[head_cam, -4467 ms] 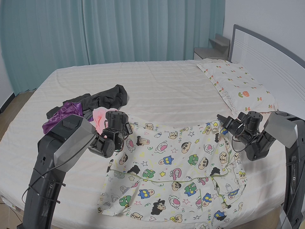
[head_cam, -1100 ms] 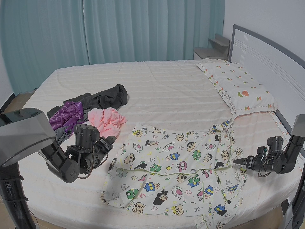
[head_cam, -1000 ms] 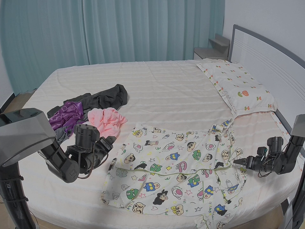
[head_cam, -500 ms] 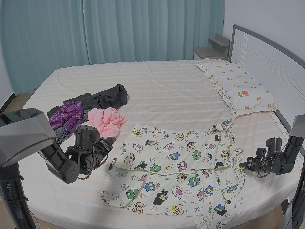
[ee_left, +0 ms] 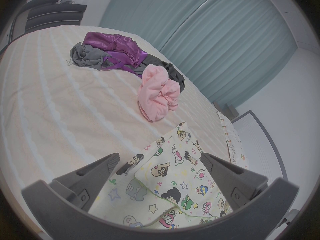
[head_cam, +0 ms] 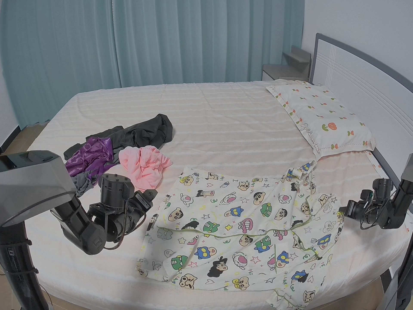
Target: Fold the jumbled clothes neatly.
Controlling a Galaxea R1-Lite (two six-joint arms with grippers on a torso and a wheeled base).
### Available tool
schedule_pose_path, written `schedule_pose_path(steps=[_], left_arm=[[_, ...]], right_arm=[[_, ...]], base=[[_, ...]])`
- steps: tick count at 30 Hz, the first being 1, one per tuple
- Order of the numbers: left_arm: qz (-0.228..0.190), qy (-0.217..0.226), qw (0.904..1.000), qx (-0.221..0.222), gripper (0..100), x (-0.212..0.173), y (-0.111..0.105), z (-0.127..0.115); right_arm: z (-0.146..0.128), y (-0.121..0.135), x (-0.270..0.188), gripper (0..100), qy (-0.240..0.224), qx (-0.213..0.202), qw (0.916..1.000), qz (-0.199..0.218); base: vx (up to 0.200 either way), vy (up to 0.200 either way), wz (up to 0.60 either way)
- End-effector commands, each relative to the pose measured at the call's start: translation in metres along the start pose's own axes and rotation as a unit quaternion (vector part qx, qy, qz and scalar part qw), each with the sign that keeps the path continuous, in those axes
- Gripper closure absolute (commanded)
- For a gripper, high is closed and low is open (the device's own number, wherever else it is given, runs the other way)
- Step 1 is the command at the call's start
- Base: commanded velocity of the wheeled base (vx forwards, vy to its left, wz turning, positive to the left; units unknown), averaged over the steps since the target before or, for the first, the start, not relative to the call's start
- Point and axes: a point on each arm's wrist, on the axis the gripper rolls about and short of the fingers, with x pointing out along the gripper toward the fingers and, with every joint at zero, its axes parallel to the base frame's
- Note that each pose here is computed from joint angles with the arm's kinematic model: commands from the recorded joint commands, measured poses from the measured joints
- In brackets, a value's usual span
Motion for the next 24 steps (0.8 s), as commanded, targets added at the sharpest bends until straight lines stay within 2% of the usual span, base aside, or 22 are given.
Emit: schedule_pose_path(steps=[1, 14, 15, 21, 24], left_arm=[[0.003, 0.014, 0.9999, 0.009, 0, -0.005, 0.005, -0.012], [0.007, 0.047, 0.9985, 0.027, 0, -0.016, 0.009, -0.032], [0.007, 0.052, 0.9981, 0.031, 0, -0.018, 0.01, -0.035], [0.002, 0.103, 0.9926, 0.064, 0, -0.035, 0.01, -0.065], [-0.001, 0.126, 0.9887, 0.081, 0, -0.043, 0.01, -0.08]], right_arm=[[0.011, -0.01, 0.001, 100, -0.021, -0.007, 0.9997, -0.009], [0.016, -0.026, 0.022, 100, -0.03, -0.012, 0.9994, -0.015], [0.018, -0.027, 0.023, 0, -0.032, -0.012, 0.9993, -0.017], [0.015, -0.026, 0.021, 0, -0.029, -0.008, 0.9994, -0.015], [0.016, -0.021, 0.009, 0, -0.041, -0.007, 0.999, -0.014]], base=[[0.0, 0.0, 0.0], [0.0, 0.0, 0.0], [0.0, 0.0, 0.0], [0.0, 0.0, 0.0], [0.0, 0.0, 0.0]])
